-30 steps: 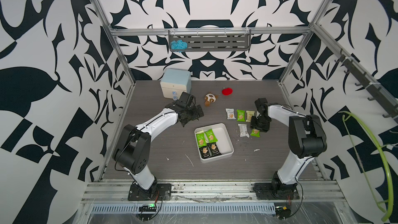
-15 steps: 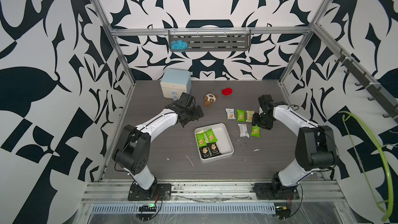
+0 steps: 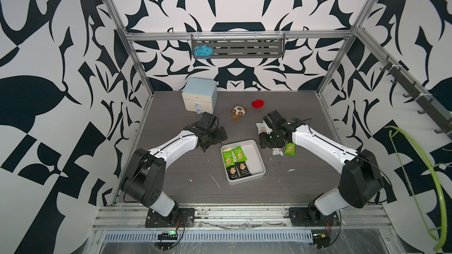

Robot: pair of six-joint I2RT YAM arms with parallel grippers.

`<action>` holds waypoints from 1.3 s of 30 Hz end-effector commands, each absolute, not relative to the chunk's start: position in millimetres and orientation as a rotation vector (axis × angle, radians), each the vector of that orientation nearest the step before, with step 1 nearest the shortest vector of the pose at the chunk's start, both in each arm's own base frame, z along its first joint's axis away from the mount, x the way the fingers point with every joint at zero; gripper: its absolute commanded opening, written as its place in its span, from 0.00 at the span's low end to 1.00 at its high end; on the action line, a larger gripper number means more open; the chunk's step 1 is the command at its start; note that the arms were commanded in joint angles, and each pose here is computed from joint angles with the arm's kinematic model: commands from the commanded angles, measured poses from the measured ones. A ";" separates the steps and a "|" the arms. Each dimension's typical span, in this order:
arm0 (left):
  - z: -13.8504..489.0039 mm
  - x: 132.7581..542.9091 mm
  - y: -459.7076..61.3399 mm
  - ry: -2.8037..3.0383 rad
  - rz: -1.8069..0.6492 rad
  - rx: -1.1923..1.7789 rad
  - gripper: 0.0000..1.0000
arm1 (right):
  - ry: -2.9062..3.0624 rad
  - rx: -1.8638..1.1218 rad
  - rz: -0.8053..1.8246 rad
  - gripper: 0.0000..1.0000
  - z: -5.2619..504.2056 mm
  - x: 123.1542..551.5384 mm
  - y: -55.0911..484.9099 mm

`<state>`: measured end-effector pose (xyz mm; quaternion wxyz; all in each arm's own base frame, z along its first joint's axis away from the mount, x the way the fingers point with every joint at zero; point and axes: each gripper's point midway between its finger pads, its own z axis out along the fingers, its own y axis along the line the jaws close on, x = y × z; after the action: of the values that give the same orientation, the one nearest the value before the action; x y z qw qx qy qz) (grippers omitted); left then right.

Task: Take the cookies out of the storage box
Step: Pick up the cookie from the storage box.

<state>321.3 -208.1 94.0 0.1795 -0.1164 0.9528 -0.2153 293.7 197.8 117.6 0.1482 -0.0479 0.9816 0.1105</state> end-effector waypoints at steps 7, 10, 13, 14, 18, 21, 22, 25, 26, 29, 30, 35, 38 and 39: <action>97.9 307.0 -186.5 2.668 -0.558 -0.371 0.99 | 2.791 -0.316 0.441 0.63 121.1 292.9 274.3; 98.2 303.8 -180.4 2.665 -0.545 -0.381 0.99 | 2.804 -0.367 0.431 0.63 113.2 292.1 289.0; 98.7 300.3 -173.8 2.663 -0.531 -0.393 0.99 | 2.827 -0.409 0.401 0.63 102.4 293.2 299.0; 98.8 299.4 -171.4 2.660 -0.525 -0.397 0.99 | 2.833 -0.420 0.389 0.63 98.8 294.0 301.2; 97.6 293.9 -162.5 2.655 -0.509 -0.413 0.99 | 2.845 -0.465 0.336 0.63 85.0 299.4 309.9; 95.3 290.5 -157.9 2.655 -0.503 -0.424 0.99 | 2.859 -0.479 0.275 0.63 76.9 303.2 309.6; 94.5 289.7 -156.5 2.657 -0.499 -0.427 0.99 | 2.862 -0.486 0.253 0.63 74.5 303.5 309.0; 94.4 288.3 -154.1 2.654 -0.499 -0.432 0.99 | 2.868 -0.501 0.204 0.64 68.9 305.1 306.6; 93.9 287.6 -153.5 2.654 -0.497 -0.434 0.99 | 2.872 -0.505 0.194 0.64 67.3 305.2 306.0; 93.3 286.3 -151.2 2.650 -0.492 -0.440 0.99 | 2.885 -0.523 0.171 0.64 60.9 304.4 305.0; 93.2 286.0 -151.0 2.650 -0.493 -0.441 0.99 | 2.888 -0.526 0.170 0.64 59.2 303.9 305.5; 92.1 284.0 -147.5 2.648 -0.483 -0.447 0.99 | 2.901 -0.542 0.194 0.65 53.8 300.5 310.4; 91.8 283.4 -145.9 2.647 -0.478 -0.451 0.99 | 2.907 -0.550 0.200 0.66 51.0 298.8 312.9; 92.2 283.4 -145.7 2.645 -0.479 -0.452 0.99 | 2.911 -0.556 0.196 0.66 48.9 298.0 313.0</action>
<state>287.5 -152.4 91.9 0.2038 -0.1590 0.9493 -0.1792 296.6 305.8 39.2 0.0780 -0.1767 0.9793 0.0600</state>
